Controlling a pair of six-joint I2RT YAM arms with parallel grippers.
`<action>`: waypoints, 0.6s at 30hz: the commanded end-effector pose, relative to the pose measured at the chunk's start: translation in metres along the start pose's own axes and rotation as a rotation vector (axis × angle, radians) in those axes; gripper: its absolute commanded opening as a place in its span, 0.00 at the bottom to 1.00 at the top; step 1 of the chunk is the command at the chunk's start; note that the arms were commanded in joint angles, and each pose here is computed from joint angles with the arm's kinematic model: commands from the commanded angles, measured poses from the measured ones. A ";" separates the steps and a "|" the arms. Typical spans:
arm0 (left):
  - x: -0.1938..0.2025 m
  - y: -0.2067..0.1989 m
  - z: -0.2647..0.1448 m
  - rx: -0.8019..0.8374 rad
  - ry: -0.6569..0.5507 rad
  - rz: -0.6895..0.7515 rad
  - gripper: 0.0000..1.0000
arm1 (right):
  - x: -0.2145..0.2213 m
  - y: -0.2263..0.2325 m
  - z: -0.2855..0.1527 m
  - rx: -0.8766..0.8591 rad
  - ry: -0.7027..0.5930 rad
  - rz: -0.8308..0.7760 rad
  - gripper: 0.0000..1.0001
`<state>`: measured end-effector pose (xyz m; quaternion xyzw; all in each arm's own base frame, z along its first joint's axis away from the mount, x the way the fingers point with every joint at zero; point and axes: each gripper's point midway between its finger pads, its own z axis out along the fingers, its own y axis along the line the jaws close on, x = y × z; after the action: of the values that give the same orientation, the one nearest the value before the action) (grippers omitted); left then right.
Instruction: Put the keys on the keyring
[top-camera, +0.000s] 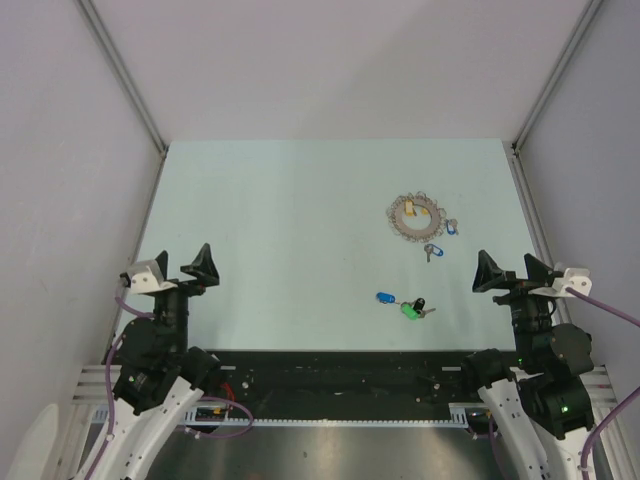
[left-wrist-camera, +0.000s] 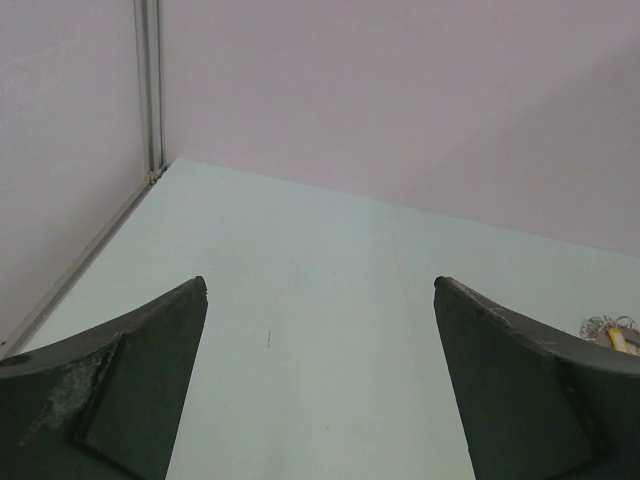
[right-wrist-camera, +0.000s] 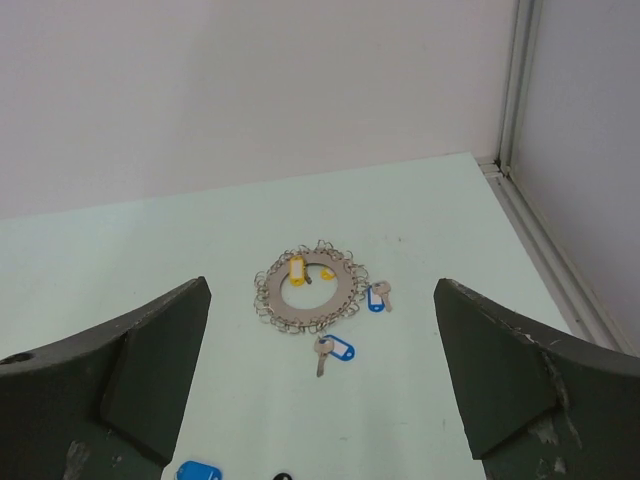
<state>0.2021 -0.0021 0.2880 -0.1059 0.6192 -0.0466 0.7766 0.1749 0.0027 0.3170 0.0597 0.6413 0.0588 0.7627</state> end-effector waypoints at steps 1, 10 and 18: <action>-0.049 0.009 -0.020 0.022 -0.178 -0.111 1.00 | -0.013 -0.010 -0.003 0.059 -0.042 0.026 1.00; -0.037 -0.008 -0.018 0.113 -0.135 -0.050 1.00 | -0.002 0.008 0.011 0.004 0.081 0.034 1.00; -0.020 -0.029 -0.010 0.189 -0.039 -0.010 1.00 | 0.059 0.035 0.058 -0.016 0.400 0.080 1.00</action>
<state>0.2021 -0.0248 0.2893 -0.0465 0.6218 -0.0802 0.7777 0.2277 0.0291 0.2918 0.0606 0.7444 0.0723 0.6610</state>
